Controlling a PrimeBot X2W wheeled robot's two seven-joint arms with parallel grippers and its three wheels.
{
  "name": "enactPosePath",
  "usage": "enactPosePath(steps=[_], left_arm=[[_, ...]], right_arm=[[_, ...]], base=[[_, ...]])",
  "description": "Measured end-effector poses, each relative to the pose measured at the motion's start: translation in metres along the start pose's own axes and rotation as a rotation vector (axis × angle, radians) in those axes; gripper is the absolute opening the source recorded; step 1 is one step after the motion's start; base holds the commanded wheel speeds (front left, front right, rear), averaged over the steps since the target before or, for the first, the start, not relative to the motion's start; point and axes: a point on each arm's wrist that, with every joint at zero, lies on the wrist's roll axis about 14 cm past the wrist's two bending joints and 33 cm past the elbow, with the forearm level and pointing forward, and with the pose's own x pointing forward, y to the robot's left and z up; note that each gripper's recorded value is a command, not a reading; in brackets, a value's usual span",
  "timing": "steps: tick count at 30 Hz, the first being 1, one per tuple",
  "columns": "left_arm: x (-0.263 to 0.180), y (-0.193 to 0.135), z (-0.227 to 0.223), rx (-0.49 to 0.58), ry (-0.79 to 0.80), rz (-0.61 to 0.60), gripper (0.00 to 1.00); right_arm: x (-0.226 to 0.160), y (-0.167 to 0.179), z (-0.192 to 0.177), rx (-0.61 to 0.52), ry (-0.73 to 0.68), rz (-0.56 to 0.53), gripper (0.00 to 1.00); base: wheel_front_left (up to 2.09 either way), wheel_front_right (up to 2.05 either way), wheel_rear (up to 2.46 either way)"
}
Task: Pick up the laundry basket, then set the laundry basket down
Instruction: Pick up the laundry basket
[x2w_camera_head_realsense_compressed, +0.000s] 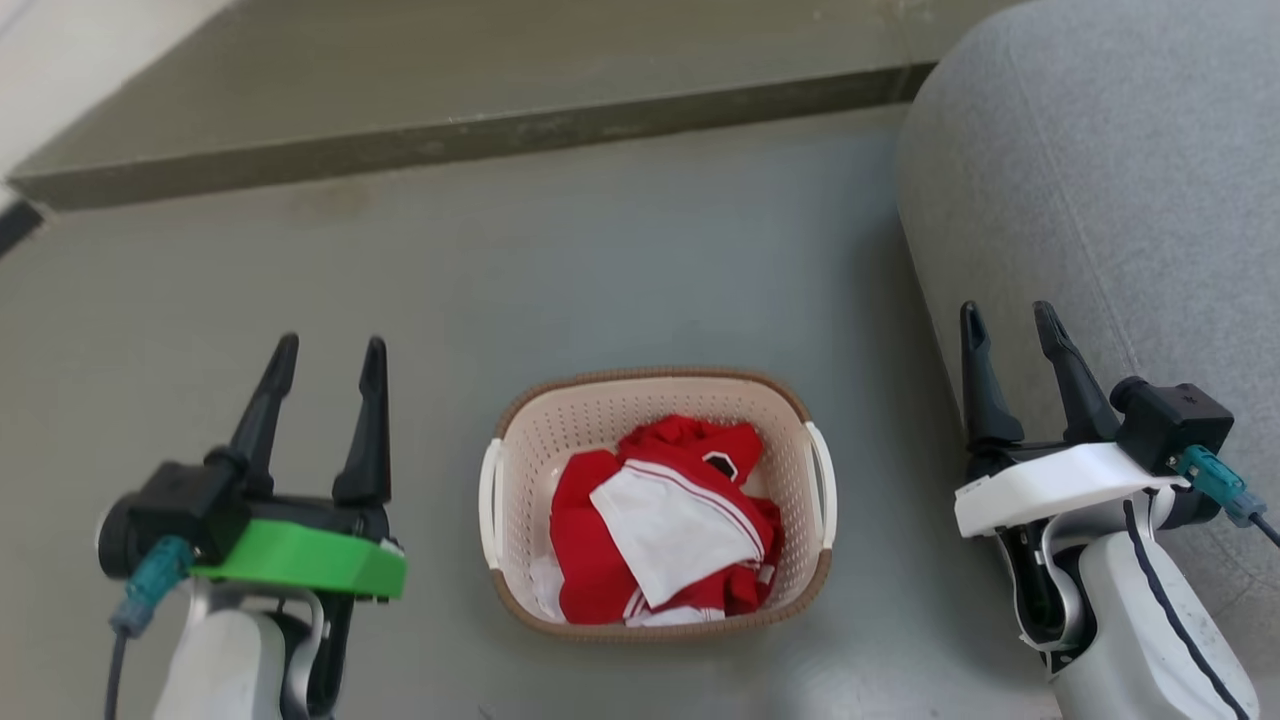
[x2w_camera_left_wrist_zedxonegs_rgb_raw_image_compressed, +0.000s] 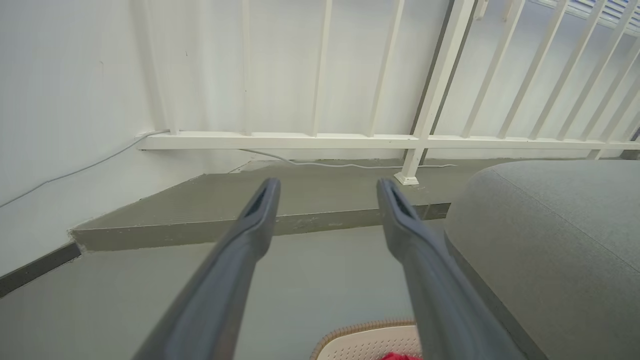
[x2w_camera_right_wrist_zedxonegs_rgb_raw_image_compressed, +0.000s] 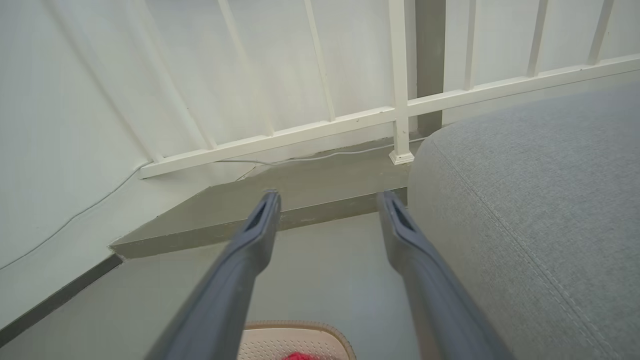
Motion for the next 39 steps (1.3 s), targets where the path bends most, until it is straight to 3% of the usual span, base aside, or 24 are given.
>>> enactPosePath(steps=[17, 39], left_arm=[[0.044, 0.024, -0.066, -0.063, 0.131, -0.004, 1.00], [0.042, 0.043, -0.225, -0.218, 0.528, 0.035, 1.00]], right_arm=[[0.022, -0.031, -0.078, 0.006, 0.209, -0.095, 1.00], [0.024, -0.048, -0.212, 0.029, 0.578, -0.114, 1.00]], base=[[0.00, 0.00, 0.00], [0.00, 0.00, 0.00]])
